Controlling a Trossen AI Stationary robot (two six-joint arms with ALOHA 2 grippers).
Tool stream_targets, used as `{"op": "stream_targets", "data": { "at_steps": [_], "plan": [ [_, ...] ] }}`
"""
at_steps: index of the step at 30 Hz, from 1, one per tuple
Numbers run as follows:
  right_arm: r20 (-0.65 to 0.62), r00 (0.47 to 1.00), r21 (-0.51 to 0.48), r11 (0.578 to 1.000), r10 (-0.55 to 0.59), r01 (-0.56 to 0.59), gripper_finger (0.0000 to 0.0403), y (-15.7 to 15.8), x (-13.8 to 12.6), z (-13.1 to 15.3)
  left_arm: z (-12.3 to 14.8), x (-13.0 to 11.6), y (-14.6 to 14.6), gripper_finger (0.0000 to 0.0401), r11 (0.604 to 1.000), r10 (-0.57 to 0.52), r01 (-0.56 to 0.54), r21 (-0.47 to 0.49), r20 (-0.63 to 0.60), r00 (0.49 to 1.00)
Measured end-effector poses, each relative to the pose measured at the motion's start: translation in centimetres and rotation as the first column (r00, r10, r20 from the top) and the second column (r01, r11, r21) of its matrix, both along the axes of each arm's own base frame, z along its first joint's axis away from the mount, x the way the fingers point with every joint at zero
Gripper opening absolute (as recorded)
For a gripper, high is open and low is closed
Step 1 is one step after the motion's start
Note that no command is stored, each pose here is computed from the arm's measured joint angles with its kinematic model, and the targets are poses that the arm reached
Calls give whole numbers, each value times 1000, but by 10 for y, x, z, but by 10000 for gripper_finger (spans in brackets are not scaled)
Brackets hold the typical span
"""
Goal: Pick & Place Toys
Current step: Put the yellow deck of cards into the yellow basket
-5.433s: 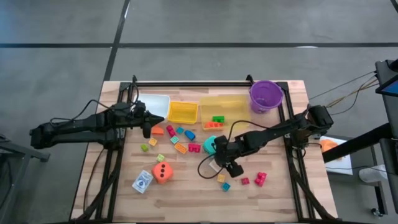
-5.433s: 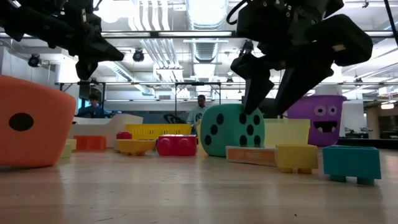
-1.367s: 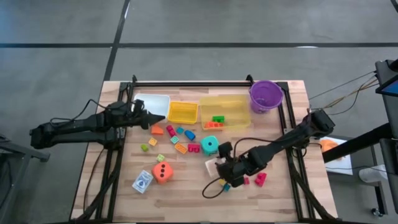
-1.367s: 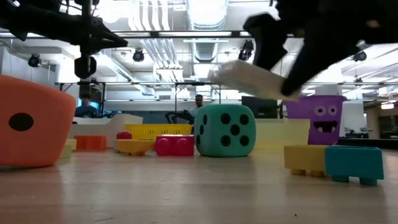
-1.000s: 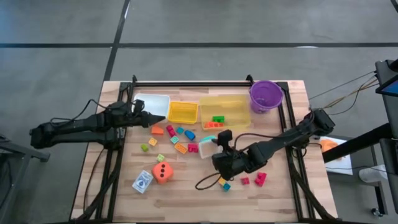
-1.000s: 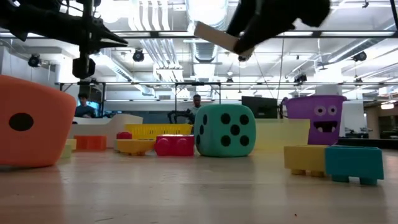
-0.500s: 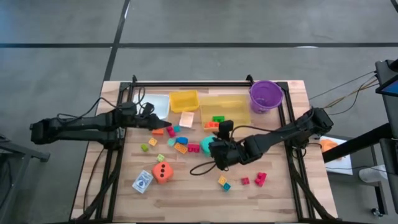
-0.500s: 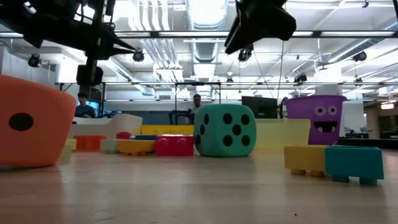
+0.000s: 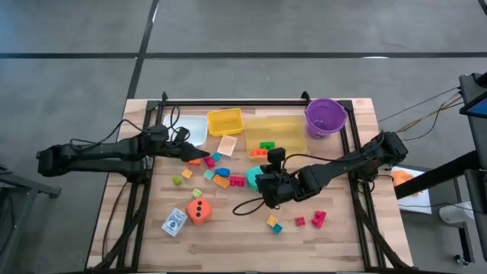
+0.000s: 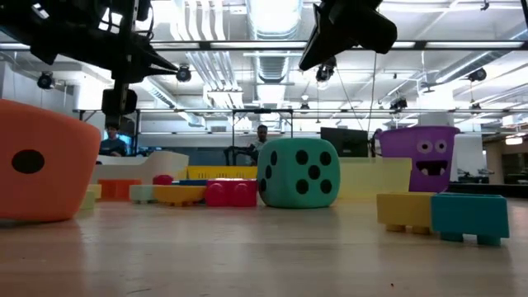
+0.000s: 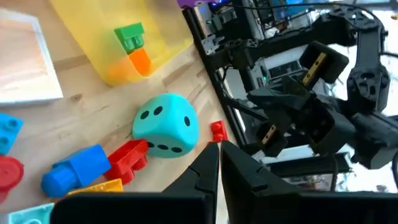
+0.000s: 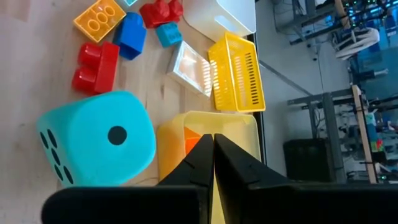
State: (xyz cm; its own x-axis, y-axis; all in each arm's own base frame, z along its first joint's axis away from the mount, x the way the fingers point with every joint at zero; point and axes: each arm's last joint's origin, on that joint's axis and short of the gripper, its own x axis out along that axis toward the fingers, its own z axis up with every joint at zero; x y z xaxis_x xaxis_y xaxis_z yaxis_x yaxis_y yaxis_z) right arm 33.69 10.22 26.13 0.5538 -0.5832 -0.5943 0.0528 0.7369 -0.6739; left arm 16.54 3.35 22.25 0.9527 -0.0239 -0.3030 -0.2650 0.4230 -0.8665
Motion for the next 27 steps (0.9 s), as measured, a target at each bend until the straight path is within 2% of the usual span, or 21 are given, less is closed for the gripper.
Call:
{"op": "stream_targets", "data": {
  "at_steps": [3, 7, 12, 17, 22, 27],
  "plan": [
    [1, 1000, 1, 1000, -1, 1, 9, 0, 0, 0, -2, 2, 1, 20, 998, 1, 0, 65, -15, 1000],
    [0, 1000, 11, 1000, -20, 20, 9, -1, -2, -1, -10, 8, 3, 47, 997, 19, -14, 70, -71, 997],
    [-2, 995, 49, 994, -95, 95, 9, -3, -7, -4, -12, 26, 7, 134, 996, -2, 17, 93, -168, 986],
    [-13, 984, 73, 982, -176, 176, 9, -5, -15, -7, 2, 51, 13, 244, 984, -39, 83, 157, -263, 964],
    [-36, 969, 79, 966, -246, 248, 9, -5, -24, -9, 17, 74, 20, 330, 974, -40, 132, 186, -429, 902],
    [-22, 955, 99, 950, -296, 297, 9, -2, -30, -9, 18, 93, 28, 375, 971, 17, 128, 201, -591, 807]
  ]
}}
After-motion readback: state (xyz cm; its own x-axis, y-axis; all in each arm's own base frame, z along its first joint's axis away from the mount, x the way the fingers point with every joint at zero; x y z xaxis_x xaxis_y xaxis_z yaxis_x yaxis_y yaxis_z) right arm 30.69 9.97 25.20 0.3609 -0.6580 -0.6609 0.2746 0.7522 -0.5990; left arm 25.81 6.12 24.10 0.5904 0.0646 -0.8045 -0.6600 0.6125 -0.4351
